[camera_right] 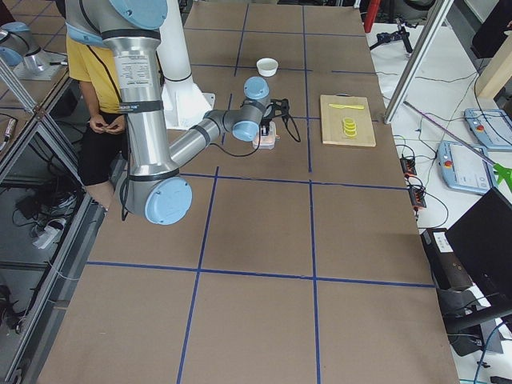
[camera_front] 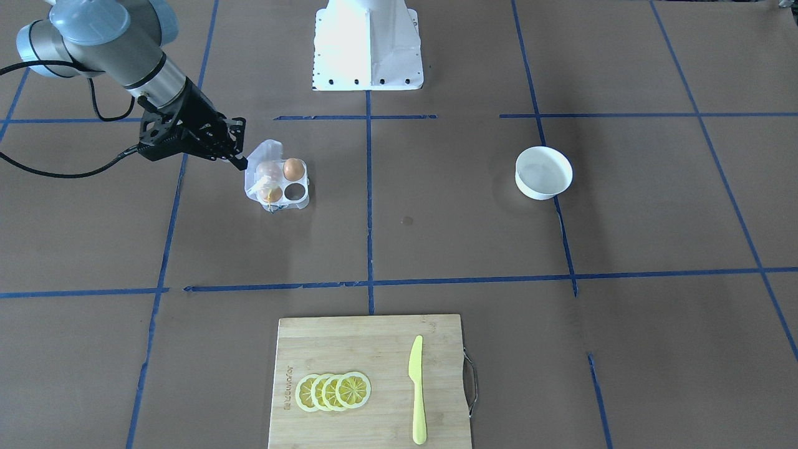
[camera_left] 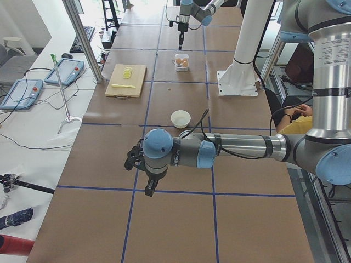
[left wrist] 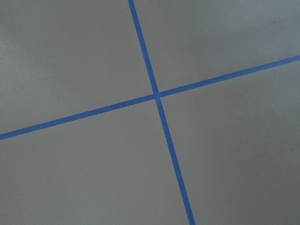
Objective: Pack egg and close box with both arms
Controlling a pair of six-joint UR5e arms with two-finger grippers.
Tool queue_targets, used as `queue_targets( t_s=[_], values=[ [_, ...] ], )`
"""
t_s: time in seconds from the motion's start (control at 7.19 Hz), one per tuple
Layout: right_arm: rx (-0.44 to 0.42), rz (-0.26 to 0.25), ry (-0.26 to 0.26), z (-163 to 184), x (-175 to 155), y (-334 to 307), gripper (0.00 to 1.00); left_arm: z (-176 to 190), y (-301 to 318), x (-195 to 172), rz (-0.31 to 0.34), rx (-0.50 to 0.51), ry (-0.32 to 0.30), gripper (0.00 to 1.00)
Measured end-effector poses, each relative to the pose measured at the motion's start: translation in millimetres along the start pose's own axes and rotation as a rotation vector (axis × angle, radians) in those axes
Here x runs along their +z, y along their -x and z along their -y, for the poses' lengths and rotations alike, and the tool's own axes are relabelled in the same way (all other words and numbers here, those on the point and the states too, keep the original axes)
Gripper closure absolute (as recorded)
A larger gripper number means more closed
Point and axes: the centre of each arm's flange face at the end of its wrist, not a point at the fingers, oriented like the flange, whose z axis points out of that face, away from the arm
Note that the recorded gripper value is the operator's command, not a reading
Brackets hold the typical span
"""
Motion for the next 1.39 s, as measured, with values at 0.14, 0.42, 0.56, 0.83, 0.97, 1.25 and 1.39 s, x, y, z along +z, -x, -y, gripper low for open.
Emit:
queue_targets(
  t_s=[0.14, 0.42, 0.56, 0.83, 0.97, 1.25, 1.39],
  values=[
    [0.001, 0.006, -0.006, -1.2, 1.7, 6.4, 1.00, -0.4, 0.2, 0.2, 0.001, 0.000, 0.001, 0.00],
    [0.017, -0.026, -0.006, 3.0, 2.5, 0.3, 1.00, -0.9, 0.6, 0.6, 0.001, 0.000, 0.002, 0.00],
    [0.031, -0.079, -0.008, 13.2, -1.2, -11.1, 1.00, -1.2, 1.1, 1.1, 0.002, -0.001, 0.003, 0.00],
    [-0.014, -0.202, 0.001, 35.3, -9.9, -39.3, 1.00, 3.8, 4.7, 0.7, 0.039, 0.005, 0.012, 0.00],
    [-0.051, -0.261, 0.008, 47.1, -16.9, -58.1, 1.00, 5.1, 8.6, 2.1, 0.060, 0.002, 0.020, 0.00],
    [-0.126, -0.352, 0.031, 72.9, -52.4, -125.4, 1.00, -0.3, 13.8, 4.9, 0.081, -0.006, 0.034, 0.00],
    [-0.162, -0.386, 0.045, 82.4, -80.4, -173.0, 1.00, -3.0, 15.3, 5.9, 0.084, -0.008, 0.037, 0.00]
  ],
)
